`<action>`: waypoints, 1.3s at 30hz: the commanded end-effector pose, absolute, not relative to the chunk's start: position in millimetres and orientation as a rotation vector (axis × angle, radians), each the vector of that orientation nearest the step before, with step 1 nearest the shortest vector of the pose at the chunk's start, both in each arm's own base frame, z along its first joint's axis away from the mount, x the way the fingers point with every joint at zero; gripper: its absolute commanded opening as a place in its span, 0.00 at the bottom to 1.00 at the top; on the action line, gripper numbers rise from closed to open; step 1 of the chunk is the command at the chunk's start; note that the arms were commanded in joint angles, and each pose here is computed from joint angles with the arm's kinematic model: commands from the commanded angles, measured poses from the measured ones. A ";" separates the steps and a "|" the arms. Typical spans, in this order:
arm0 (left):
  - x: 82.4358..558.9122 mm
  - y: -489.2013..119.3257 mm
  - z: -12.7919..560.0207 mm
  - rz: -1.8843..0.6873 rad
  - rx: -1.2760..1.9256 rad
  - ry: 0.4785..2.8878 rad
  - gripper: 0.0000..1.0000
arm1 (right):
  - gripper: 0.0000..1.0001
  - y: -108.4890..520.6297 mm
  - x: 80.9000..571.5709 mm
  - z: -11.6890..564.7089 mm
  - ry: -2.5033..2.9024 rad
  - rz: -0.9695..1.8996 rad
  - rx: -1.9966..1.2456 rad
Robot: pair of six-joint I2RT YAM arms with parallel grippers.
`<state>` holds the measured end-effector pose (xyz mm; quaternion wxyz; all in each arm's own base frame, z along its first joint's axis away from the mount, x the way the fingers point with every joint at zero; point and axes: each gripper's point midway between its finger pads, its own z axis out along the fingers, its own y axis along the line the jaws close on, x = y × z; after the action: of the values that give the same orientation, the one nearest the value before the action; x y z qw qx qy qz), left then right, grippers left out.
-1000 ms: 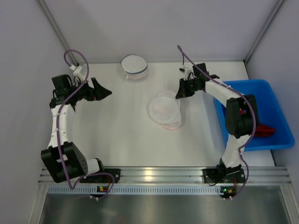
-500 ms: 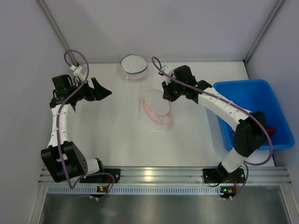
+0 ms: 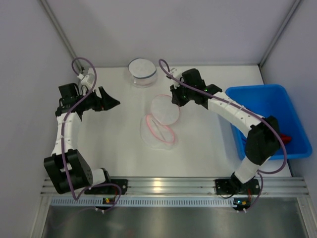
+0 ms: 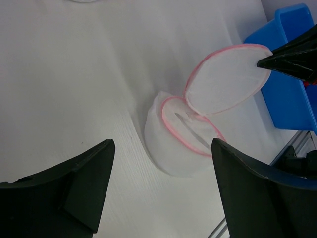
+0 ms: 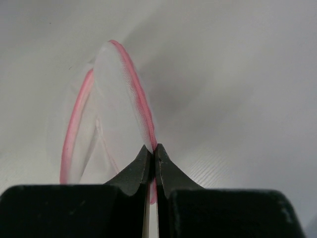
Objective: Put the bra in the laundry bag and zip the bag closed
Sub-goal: Open the laundry bag at the center of the board, then pick up the laundry bag at the center of the board.
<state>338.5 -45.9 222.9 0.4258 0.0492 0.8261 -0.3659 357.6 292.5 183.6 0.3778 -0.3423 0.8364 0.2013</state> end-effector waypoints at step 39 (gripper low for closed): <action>332.2 -219.0 88.5 -1.118 0.088 2.509 0.41 | 0.00 217.2 392.7 189.0 2.232 0.975 -0.022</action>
<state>319.0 -218.0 67.4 0.1567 0.0178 0.9027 -0.4002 378.4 222.4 159.2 0.3001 -0.0068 0.8814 0.3648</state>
